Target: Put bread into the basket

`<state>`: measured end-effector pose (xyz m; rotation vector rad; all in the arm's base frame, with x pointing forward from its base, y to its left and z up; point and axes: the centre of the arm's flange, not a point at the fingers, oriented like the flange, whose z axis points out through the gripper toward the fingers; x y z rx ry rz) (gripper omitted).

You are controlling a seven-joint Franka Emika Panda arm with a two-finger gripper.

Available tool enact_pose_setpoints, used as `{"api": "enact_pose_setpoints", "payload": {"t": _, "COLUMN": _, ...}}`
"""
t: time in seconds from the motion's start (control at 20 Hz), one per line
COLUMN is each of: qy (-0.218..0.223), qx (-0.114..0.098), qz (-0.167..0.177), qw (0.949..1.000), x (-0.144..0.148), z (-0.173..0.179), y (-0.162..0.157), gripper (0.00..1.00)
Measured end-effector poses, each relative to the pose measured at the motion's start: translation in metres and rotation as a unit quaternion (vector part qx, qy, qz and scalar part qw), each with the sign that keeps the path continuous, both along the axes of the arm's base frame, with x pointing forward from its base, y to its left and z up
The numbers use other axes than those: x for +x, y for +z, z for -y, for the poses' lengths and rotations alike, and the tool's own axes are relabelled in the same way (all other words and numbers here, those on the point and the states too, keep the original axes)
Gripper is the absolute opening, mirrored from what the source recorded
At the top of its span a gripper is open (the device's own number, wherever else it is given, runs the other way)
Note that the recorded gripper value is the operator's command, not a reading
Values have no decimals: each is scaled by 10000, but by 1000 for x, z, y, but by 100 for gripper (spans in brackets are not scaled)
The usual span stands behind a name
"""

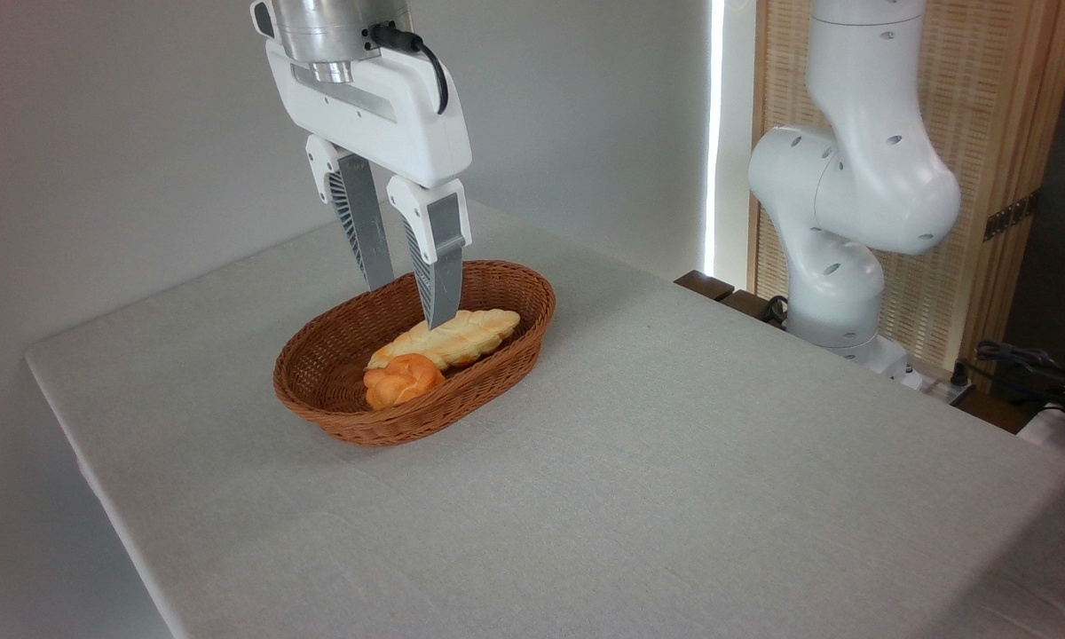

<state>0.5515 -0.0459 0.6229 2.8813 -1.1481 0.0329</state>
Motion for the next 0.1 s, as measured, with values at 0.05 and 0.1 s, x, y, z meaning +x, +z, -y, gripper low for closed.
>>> {"api": "enact_pose_setpoints", "payload": {"t": 0.05, "qy": 4, "qx": -3, "qz": 0, "qw": 10000, "x": 0, "z": 0, "y": 0, "gripper": 100}}
{"api": "enact_pose_setpoints", "payload": {"t": 0.1, "qy": 4, "qx": -4, "qz": 0, "qw": 10000, "x": 0, "z": 0, "y": 0, "gripper": 100}}
